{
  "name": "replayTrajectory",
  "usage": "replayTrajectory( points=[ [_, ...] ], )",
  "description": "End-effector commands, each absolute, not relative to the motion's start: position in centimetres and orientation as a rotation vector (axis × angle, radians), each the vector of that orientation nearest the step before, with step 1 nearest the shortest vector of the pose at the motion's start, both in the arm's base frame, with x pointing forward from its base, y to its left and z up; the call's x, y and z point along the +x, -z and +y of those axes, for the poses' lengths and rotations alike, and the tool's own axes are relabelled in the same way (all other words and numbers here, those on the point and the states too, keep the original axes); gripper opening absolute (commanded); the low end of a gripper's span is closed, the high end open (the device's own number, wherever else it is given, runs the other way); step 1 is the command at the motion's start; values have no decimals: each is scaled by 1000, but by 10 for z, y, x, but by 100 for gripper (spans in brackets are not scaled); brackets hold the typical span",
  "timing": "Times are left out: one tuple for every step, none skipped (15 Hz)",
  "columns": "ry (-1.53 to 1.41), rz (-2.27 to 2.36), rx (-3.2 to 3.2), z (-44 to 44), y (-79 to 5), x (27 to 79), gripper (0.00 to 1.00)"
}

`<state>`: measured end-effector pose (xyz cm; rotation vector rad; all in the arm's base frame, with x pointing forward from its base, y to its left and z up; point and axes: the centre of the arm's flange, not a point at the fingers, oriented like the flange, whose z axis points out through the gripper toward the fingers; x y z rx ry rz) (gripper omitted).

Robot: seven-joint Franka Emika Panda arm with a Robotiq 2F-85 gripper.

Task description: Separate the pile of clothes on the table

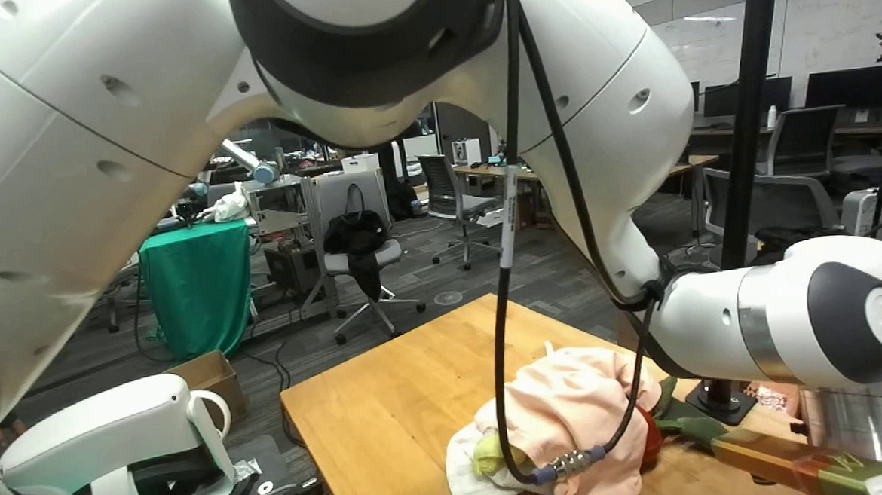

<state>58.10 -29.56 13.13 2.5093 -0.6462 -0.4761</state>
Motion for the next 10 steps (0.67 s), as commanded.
replayTrajectory(
  points=[
    [506, -627, 2517, -307, -124, 600, 100],
    [509, -624, 2518, -308, -122, 602, 100],
    [511, -622, 2517, -309, -120, 603, 100],
    [512, -621, 2514, -311, -119, 604, 100],
    [512, -622, 2511, -312, -118, 605, 100],
    [515, -625, 2506, -313, -117, 606, 100],
    [514, -627, 2504, -317, -113, 599, 100],
    [513, -630, 2498, -321, -112, 597, 100],
    [517, -634, 2493, -325, -111, 595, 98],
    [519, -641, 2488, -329, -111, 592, 82]
  ],
)
